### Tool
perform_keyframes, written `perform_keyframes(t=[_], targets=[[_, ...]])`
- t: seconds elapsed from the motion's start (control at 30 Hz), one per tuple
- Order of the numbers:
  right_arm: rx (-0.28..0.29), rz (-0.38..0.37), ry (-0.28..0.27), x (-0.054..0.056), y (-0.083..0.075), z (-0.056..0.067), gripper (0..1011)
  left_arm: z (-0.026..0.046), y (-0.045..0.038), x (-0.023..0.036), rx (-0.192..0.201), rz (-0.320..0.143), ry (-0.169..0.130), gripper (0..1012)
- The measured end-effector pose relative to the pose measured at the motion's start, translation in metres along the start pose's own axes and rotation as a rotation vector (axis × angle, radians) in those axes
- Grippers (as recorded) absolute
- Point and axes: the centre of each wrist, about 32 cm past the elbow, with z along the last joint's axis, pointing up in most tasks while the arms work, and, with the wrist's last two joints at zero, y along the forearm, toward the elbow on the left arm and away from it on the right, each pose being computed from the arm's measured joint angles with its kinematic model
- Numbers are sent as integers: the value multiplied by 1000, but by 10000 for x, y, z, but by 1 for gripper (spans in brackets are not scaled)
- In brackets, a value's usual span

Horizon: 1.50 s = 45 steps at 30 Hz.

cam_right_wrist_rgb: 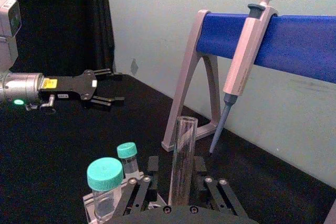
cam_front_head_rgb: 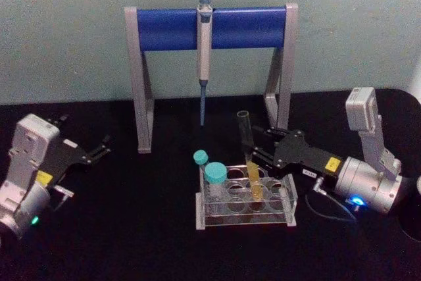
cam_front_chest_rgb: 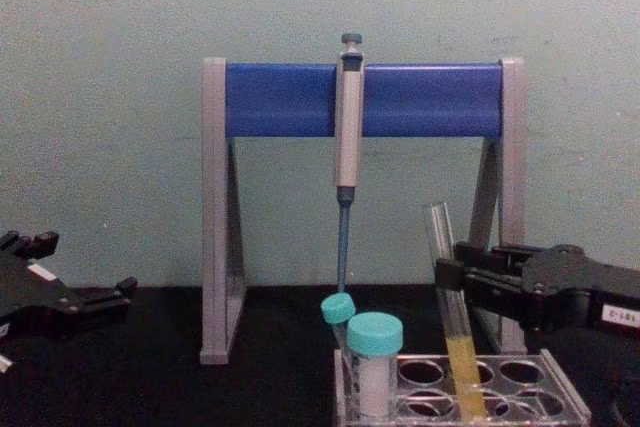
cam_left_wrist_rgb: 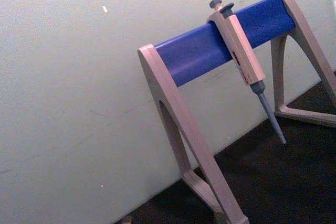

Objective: Pick up the test tube from the test tube rack, shake it, then place it back into the test tube rack.

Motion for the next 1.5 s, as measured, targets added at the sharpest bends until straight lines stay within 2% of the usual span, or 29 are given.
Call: perform_keyframes(t=[0.1, 0.17, 0.27, 0.3, 0.37, 0.43, 0.47, 0.53, 0.6, 0.7, 1.0, 1.23, 1.33, 1.43, 1.47, 1.5], targets=[[0, 0, 0, 0, 0, 0, 455, 0, 0, 0, 0, 0, 0, 1001], [1, 1, 0, 0, 0, 0, 557, 0, 0, 0, 0, 0, 0, 1001], [1, 1, 0, 0, 0, 0, 654, 0, 0, 0, 0, 0, 0, 1001], [1, 1, 0, 0, 0, 0, 654, 0, 0, 0, 0, 0, 0, 1001], [1, 1, 0, 0, 0, 0, 754, 0, 0, 0, 0, 0, 0, 1001], [1, 1, 0, 0, 0, 0, 767, 0, 0, 0, 0, 0, 0, 1001], [1, 1, 0, 0, 0, 0, 848, 0, 0, 0, 0, 0, 0, 1001], [1, 1, 0, 0, 0, 0, 848, 0, 0, 0, 0, 0, 0, 1001], [1, 1, 0, 0, 0, 0, 942, 0, 0, 0, 0, 0, 0, 1001], [1, 1, 0, 0, 0, 0, 1000, 0, 0, 0, 0, 0, 0, 1001], [3, 1, -6, -5, -3, 5, 1000, 0, 0, 0, 0, 0, 0, 1001], [47, -20, -47, -44, -29, 98, 1000, 0, 0, 0, 0, 0, 0, 1001], [74, -67, -64, -80, -63, 168, 1000, 0, 0, 0, 0, 0, 0, 1001], [87, -165, -85, -145, -119, 232, 1000, 0, 0, 0, 0, 0, 0, 1001], [89, -223, -94, -184, -152, 258, 1000, 0, 0, 0, 0, 0, 0, 1001], [89, -223, -94, -184, -152, 258, 1000, 0, 0, 0, 0, 0, 0, 1001]])
